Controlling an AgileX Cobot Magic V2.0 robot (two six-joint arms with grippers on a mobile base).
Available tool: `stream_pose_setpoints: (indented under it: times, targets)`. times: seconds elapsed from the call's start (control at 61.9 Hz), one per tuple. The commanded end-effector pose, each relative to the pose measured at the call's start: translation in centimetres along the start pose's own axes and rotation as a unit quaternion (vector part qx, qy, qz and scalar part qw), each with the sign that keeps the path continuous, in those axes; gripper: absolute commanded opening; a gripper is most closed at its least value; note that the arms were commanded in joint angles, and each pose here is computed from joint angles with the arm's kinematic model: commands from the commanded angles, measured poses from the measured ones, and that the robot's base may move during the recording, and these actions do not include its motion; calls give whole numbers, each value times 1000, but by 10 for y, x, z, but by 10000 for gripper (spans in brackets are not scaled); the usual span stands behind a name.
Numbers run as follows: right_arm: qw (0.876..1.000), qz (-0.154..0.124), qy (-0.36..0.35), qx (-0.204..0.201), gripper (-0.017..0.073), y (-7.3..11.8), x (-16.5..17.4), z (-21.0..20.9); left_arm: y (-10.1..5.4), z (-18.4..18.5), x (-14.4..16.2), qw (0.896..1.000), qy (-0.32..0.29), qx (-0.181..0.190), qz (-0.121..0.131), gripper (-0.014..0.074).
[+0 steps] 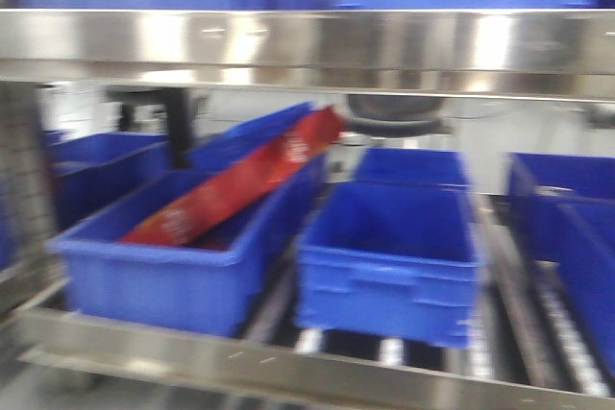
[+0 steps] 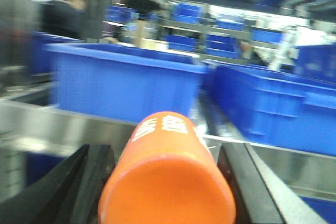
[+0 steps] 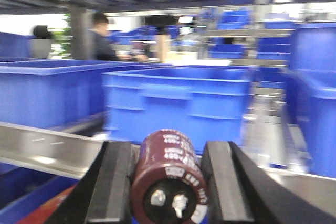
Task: Place cylindrical capacitor in blue bin on shelf
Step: 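Drive up to the steel shelf of blue bins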
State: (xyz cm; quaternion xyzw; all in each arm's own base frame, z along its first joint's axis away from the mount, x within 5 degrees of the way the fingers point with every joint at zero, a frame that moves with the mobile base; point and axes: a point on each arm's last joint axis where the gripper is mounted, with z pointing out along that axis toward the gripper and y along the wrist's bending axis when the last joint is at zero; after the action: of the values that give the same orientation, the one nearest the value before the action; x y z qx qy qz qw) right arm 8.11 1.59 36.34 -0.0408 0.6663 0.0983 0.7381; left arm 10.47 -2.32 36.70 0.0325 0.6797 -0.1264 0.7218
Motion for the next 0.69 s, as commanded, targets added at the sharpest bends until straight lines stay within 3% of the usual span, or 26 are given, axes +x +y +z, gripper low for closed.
stream_pose_setpoints:
  times: [0.0,0.679]
  targets:
    - [1000,2,-14,-1,-165,0,-3,-1,0,-1,-3,1000,-12,-1,-2,-111]
    - [1000,2,-14,-1,-165,0,-3,-1,0,-1,-3,1000,-12,-1,-2,-111]
